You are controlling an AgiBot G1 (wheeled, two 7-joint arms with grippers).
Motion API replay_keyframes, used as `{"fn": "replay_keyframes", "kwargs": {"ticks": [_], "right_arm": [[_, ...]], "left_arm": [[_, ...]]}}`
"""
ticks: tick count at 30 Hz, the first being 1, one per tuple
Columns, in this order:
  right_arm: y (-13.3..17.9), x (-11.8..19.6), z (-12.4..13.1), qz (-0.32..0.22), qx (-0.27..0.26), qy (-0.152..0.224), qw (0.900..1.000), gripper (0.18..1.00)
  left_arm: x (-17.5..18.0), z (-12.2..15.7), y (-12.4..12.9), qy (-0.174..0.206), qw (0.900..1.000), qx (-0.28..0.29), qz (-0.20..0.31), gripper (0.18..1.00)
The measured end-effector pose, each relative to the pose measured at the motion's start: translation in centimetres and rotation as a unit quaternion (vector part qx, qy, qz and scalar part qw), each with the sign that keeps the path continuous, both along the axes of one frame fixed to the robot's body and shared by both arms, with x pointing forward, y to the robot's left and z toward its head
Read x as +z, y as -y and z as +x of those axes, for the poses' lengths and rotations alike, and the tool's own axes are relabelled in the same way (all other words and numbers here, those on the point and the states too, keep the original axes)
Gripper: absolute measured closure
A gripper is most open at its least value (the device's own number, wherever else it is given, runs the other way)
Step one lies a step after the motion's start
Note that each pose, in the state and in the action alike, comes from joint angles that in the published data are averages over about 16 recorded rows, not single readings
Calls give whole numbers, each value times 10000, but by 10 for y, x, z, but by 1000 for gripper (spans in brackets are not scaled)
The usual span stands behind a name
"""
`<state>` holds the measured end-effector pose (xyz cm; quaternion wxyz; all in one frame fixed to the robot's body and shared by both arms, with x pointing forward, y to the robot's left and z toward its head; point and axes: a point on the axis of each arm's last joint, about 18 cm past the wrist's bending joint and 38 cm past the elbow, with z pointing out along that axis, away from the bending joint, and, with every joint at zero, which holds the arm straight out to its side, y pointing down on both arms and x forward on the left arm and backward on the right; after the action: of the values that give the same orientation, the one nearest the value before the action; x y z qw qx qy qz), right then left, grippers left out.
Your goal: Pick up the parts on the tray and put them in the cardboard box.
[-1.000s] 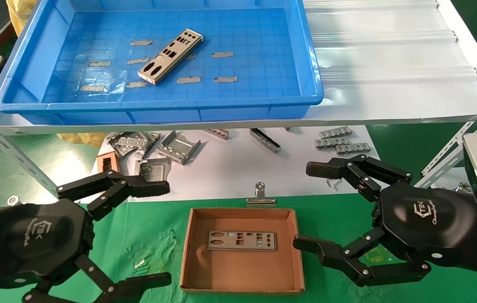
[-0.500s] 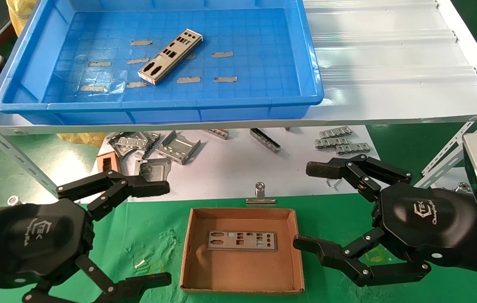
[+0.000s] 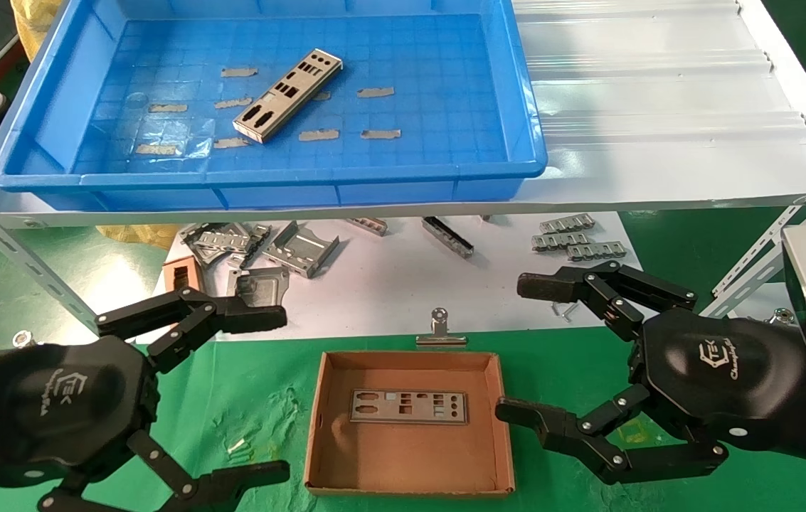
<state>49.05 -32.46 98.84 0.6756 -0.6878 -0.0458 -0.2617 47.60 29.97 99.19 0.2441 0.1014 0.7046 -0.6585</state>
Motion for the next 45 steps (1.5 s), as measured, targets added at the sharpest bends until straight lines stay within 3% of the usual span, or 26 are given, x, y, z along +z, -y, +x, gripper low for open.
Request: {"fn": "replay_keyframes", "kwargs": {"ticks": [45], "right_arm": [[0, 0, 0, 0, 0, 0, 10000, 178]], "left_arm": [[0, 0, 0, 0, 10000, 0, 0, 184]]}}
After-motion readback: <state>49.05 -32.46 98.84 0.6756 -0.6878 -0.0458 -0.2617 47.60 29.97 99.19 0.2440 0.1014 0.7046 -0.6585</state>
